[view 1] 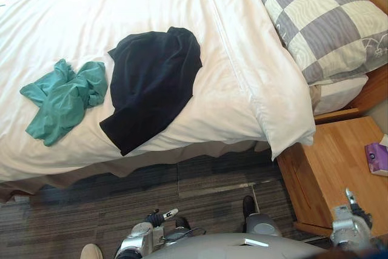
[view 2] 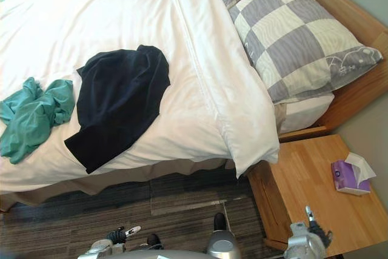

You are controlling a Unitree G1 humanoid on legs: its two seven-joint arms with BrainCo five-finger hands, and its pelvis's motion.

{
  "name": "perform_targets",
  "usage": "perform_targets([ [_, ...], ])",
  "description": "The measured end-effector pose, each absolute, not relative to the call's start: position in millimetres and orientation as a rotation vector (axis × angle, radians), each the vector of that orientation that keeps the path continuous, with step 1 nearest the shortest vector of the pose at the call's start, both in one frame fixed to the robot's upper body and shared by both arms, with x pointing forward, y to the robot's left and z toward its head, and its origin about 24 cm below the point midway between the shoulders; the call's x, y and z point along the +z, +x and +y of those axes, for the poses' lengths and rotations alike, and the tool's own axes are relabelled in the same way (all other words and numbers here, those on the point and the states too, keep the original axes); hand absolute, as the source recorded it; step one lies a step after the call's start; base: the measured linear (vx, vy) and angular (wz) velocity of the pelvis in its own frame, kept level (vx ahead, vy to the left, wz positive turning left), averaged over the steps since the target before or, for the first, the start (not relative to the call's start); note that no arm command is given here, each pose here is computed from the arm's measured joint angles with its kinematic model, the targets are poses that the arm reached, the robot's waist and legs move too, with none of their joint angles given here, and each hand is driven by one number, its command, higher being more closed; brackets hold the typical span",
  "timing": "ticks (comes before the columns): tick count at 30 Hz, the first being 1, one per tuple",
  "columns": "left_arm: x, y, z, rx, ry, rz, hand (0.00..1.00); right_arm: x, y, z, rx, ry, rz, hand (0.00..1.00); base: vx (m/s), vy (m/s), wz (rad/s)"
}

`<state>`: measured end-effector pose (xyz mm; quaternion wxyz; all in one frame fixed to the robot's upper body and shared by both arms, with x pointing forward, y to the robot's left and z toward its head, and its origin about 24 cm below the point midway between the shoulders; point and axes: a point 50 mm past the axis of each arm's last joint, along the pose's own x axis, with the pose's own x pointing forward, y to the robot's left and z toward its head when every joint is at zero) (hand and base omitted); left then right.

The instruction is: Tidy the bed and pick cloth on bed and put in laundry

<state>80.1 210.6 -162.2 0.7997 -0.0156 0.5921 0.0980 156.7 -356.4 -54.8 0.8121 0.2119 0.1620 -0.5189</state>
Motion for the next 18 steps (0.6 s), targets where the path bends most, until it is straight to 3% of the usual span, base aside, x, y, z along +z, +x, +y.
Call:
perform_targets([
  [4,-165.1,63.0,211.4,0.198,-0.018,1.335,0.0,-0.5,220.5,-349.0,-0.754,0.439,0.103,1.0,0.0,0.0,0.0],
  [10,-164.5,63.8,213.0,0.217,-0.055,1.325,0.0,54.6,293.3,-315.0,-0.465,0.649,-0.094,1.0,0.01,-0.001,0.02],
  [18,-157.7,95.1,212.0,0.24,-0.147,1.197,0.0,207.4,340.9,-305.9,-0.196,0.812,-0.522,1.0,-0.02,-0.007,0.14],
])
